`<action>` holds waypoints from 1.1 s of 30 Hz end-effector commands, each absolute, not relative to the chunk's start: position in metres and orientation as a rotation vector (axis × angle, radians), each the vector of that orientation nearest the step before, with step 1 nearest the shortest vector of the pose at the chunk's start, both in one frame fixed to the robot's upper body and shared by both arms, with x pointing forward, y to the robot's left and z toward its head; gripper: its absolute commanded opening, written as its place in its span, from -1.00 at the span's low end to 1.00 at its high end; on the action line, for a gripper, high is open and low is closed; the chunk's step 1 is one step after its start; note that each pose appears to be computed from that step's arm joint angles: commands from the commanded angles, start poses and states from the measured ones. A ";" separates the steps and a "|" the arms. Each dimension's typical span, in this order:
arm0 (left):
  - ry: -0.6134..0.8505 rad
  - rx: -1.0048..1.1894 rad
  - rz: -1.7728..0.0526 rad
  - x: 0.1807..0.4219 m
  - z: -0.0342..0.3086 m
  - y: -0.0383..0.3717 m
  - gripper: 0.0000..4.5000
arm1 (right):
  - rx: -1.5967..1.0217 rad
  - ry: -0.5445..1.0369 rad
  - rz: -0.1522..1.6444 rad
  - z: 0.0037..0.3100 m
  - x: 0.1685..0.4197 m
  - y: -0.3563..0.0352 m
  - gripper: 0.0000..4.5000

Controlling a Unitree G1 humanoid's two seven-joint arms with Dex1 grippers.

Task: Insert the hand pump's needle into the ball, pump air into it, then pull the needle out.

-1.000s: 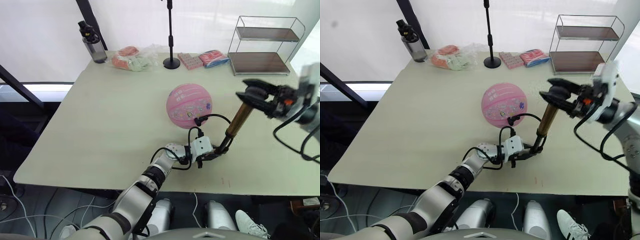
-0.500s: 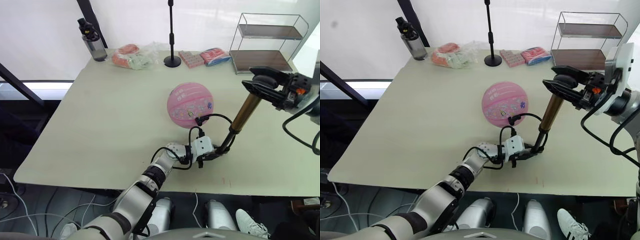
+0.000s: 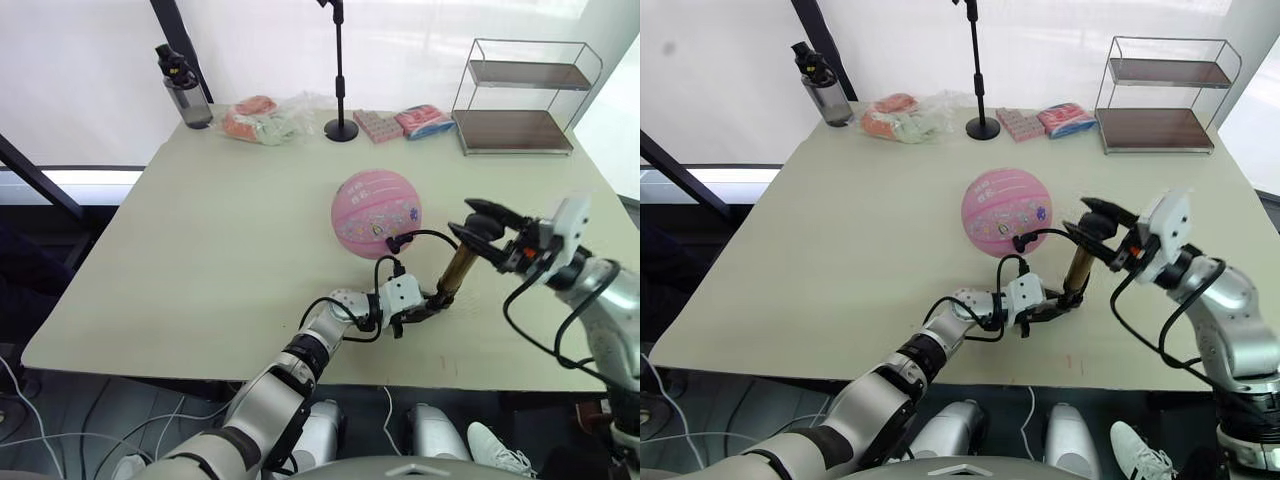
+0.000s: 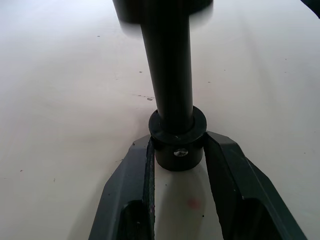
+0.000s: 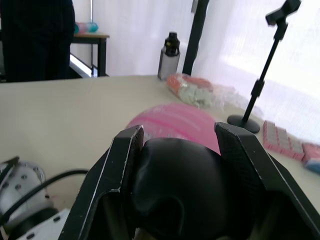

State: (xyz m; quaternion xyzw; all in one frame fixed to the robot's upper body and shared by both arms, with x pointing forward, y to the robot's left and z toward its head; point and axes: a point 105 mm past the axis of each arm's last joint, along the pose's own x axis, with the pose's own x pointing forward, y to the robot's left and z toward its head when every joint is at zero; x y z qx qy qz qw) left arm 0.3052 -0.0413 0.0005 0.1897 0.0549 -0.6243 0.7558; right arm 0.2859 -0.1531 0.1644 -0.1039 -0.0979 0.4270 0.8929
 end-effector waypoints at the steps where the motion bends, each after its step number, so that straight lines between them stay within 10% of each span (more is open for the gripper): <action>1: 0.297 0.469 -1.421 0.283 -0.041 -0.028 -0.52 | -0.207 0.043 0.878 0.093 0.283 -0.160 -0.10; 10: 0.299 0.470 -1.424 0.282 -0.041 -0.028 -0.52 | -0.196 0.044 0.885 0.078 0.279 -0.153 -0.10; 33: 0.297 0.469 -1.429 0.281 -0.041 -0.028 -0.52 | -0.266 -0.401 0.972 0.288 0.277 -0.180 -0.10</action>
